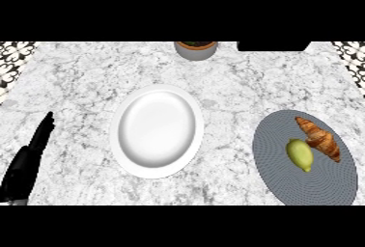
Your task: Pick the lemon from the placemat and place it in the plate
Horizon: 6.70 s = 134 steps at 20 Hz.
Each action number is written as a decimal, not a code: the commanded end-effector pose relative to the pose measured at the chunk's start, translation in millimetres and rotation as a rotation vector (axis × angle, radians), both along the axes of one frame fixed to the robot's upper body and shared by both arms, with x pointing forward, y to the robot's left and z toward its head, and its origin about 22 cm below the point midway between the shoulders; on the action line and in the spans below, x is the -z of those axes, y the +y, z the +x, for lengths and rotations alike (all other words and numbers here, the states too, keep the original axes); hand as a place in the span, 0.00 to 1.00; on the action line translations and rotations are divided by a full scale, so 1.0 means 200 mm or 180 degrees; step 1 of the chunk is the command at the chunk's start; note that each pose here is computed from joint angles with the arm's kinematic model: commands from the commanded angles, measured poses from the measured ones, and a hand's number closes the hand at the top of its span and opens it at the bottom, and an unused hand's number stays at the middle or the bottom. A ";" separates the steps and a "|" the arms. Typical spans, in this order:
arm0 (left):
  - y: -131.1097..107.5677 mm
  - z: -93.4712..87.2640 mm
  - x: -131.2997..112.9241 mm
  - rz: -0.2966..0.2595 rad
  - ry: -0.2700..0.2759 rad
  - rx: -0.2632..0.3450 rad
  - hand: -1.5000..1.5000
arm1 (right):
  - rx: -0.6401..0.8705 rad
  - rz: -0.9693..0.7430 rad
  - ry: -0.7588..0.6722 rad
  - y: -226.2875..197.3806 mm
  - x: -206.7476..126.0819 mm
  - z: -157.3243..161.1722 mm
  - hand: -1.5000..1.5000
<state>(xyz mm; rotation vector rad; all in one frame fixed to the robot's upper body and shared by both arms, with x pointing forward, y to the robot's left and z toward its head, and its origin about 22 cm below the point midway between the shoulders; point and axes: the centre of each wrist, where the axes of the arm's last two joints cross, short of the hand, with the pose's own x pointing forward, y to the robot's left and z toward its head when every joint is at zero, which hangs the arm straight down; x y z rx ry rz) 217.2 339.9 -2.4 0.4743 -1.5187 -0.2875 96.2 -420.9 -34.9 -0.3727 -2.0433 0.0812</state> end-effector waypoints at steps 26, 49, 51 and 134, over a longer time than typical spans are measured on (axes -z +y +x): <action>-0.02 -0.07 -0.02 0.0061 -0.0003 0.0024 0.50 | -0.0656 -0.1249 0.0887 0.01 0.08 0.52 0.00; -0.01 -0.03 0.04 0.0012 0.0057 0.0049 0.50 | -0.0684 -0.1169 0.0627 0.24 0.25 0.74 1.00; -0.03 0.04 -0.04 0.0033 -0.0035 0.0164 0.50 | -0.0728 -0.2057 0.0918 0.22 -0.03 1.03 1.00; -0.05 0.03 -0.03 -0.0006 -0.0053 0.0064 0.50 | -0.1631 -0.0312 0.1061 1.74 -0.58 1.59 0.00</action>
